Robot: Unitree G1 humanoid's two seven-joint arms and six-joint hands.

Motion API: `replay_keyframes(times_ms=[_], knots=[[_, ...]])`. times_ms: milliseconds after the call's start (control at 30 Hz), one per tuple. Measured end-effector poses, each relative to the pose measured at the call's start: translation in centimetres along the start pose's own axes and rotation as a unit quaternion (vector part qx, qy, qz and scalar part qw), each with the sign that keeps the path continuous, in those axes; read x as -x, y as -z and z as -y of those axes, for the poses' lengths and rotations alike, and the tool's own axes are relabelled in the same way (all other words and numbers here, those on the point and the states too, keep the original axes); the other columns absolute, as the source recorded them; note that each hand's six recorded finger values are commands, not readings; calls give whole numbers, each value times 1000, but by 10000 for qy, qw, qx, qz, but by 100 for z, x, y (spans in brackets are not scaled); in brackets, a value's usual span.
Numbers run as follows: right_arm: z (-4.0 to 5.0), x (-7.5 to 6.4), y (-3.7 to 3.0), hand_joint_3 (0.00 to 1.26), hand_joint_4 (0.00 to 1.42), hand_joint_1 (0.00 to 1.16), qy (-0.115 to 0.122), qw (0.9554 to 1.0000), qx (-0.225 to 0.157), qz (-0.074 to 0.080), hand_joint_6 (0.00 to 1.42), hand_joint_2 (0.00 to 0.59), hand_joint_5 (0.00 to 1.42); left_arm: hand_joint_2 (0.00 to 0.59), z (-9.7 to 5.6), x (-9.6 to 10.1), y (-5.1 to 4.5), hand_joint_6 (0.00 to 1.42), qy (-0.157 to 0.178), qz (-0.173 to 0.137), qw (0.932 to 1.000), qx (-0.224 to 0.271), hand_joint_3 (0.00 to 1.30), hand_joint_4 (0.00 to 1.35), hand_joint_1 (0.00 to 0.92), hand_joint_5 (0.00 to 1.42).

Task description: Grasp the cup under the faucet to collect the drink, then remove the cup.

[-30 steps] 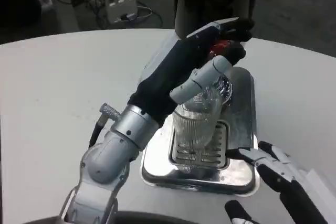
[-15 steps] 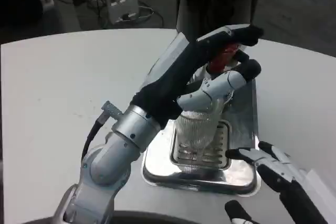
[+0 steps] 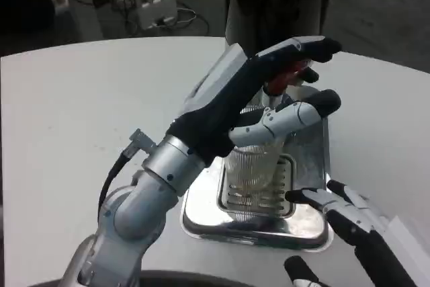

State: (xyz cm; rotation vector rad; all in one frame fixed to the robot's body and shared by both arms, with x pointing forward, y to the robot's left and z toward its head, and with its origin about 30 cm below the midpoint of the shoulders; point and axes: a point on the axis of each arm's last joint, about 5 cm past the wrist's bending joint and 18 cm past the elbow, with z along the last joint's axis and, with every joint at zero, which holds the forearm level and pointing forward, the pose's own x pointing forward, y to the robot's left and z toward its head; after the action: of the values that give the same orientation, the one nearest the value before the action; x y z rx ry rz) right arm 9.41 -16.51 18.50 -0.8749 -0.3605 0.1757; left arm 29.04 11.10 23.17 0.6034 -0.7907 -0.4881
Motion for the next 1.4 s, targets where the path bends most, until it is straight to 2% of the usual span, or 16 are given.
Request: replay_keyframes(times_ms=[367, 533, 600, 667, 767, 833, 867, 933, 1000, 1100, 1167, 1233, 1300, 1333, 1400], knots=[[-1, -17, -7, 214, 139, 446, 19, 10000, -4, 51, 0, 452, 24, 126, -8, 7, -34, 377, 59, 41, 9982, -599, 312, 270, 108, 381], [-10, -18, -4, 214, 139, 446, 9, 10000, -31, 37, 0, 452, 24, 126, -4, 12, -36, 377, 43, 47, 9978, -653, 312, 273, 108, 381], [-19, -20, 2, 196, 139, 478, 18, 10000, -86, -10, 0, 447, 36, 126, -2, 14, -37, 377, 42, 48, 9979, -651, 312, 275, 108, 381], [-41, -23, 20, 176, 139, 554, 66, 9997, -232, -102, 14, 391, 48, 126, -1, 17, -37, 377, 39, 47, 9979, -649, 312, 277, 108, 381], [-110, -31, 68, 116, 140, 638, 310, 9978, -505, -300, 61, 325, 72, 126, -4, 24, -39, 377, 38, 50, 9978, -659, 313, 278, 108, 381], [-142, -41, 94, 86, 118, 684, 397, 9961, -681, -391, 70, 302, 63, 126, -10, 27, -40, 377, 42, 53, 9977, -680, 313, 279, 108, 381], [-202, -52, 137, 70, 99, 704, 484, 9927, -950, -566, 83, 282, 62, 126, -12, 29, -41, 377, 44, 54, 9976, -688, 313, 279, 108, 381], [-243, -70, 153, 32, 60, 757, 625, 9902, -1070, -645, 110, 253, 33, 126, -13, 29, -41, 377, 44, 55, 9976, -690, 313, 279, 108, 381], [-325, -98, 185, 23, 52, 801, 884, 9839, -1336, -797, 108, 227, 18, 126, -14, 30, -41, 377, 47, 55, 9975, -698, 313, 279, 108, 381], [-454, -135, 217, 23, 52, 819, 1411, 9714, -1653, -955, 110, 208, 15, 126, -14, 29, -44, 377, 48, 60, 9975, -703, 313, 279, 108, 381], [-496, -157, 234, 23, 52, 821, 1537, 9680, -1723, -987, 110, 206, 15, 127, -14, 29, -45, 377, 46, 61, 9975, -703, 313, 279, 104, 381], [-565, -206, 257, 23, 52, 838, 1613, 9626, -1923, -1019, 112, 200, 15, 128, -14, 28, -46, 377, 46, 60, 9975, -703, 313, 279, 101, 381], [-601, -239, 268, 15, 52, 847, 1603, 9611, -2006, -1021, 113, 199, 24, 128, -14, 28, -46, 377, 45, 61, 9975, -703, 313, 279, 99, 381], [-654, -290, 262, 14, 52, 848, 1632, 9593, -2082, -993, 115, 199, 25, 128, -15, 28, -47, 377, 44, 63, 9975, -704, 313, 279, 98, 381], [-697, -339, 246, 5, 52, 850, 1665, 9576, -2150, -952, 124, 199, 26, 129, -14, 28, -47, 377, 44, 64, 9975, -704, 313, 280, 97, 381]])
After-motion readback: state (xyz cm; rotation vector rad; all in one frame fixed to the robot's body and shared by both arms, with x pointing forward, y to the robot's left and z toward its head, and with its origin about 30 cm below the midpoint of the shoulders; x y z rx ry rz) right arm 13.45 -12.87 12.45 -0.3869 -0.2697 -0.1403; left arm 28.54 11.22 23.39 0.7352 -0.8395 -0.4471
